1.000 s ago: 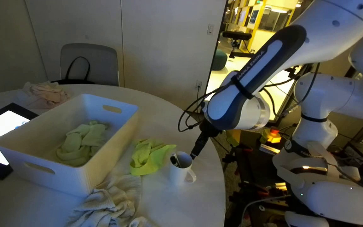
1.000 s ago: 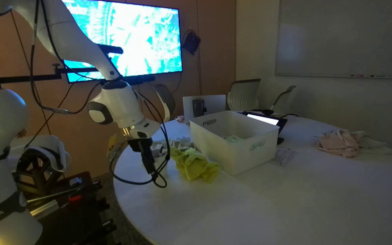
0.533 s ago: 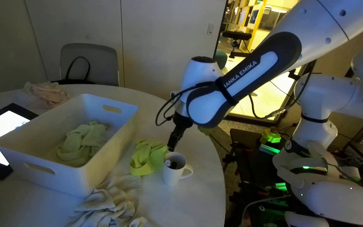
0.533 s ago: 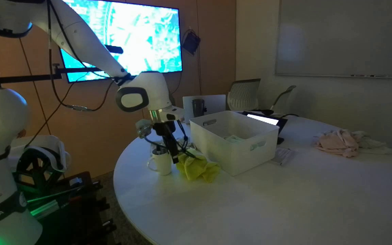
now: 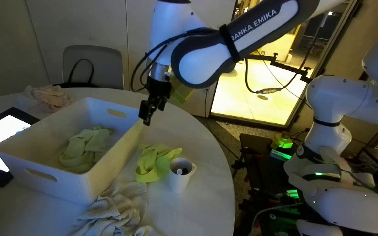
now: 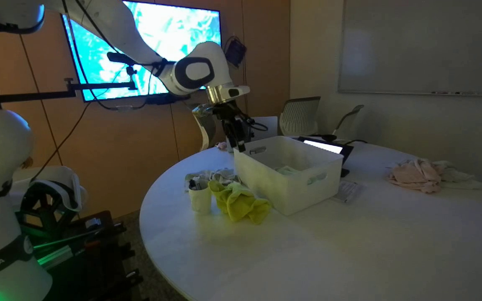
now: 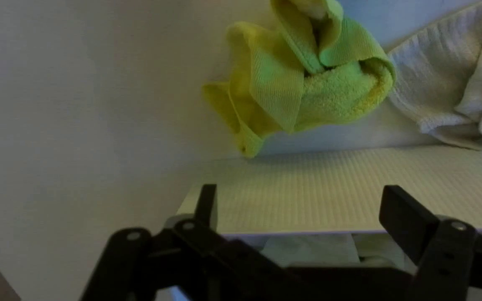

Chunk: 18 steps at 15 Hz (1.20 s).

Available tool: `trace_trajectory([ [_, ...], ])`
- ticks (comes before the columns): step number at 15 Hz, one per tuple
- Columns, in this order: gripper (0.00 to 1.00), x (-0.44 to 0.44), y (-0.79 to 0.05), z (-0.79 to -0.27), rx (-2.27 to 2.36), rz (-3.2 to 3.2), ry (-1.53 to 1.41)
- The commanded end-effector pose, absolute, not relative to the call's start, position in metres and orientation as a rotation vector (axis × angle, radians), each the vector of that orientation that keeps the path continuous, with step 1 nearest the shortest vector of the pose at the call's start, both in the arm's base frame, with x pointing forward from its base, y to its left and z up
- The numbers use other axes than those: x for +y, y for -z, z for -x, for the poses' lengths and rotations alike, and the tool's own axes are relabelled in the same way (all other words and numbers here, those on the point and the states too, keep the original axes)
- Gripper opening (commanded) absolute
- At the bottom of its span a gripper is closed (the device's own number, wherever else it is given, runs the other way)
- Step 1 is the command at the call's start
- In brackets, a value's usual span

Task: Put the green towel in the basket, then put the two markers in the cup, then put the other green towel in the basket, then the black tape in the cup, then the white towel in the basket

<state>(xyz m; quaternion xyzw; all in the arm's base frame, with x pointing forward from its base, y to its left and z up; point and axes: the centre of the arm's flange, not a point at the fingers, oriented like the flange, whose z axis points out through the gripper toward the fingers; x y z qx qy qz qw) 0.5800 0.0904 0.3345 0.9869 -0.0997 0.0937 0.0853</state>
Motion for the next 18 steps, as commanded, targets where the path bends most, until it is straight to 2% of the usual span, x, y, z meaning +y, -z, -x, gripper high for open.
trace_trajectory([
  [1,1.0,0.1,-0.361,-0.605,-0.326,-2.953,-0.24],
  [18,1.0,0.056,-0.304,-0.596,-0.408,-2.983,0.299],
])
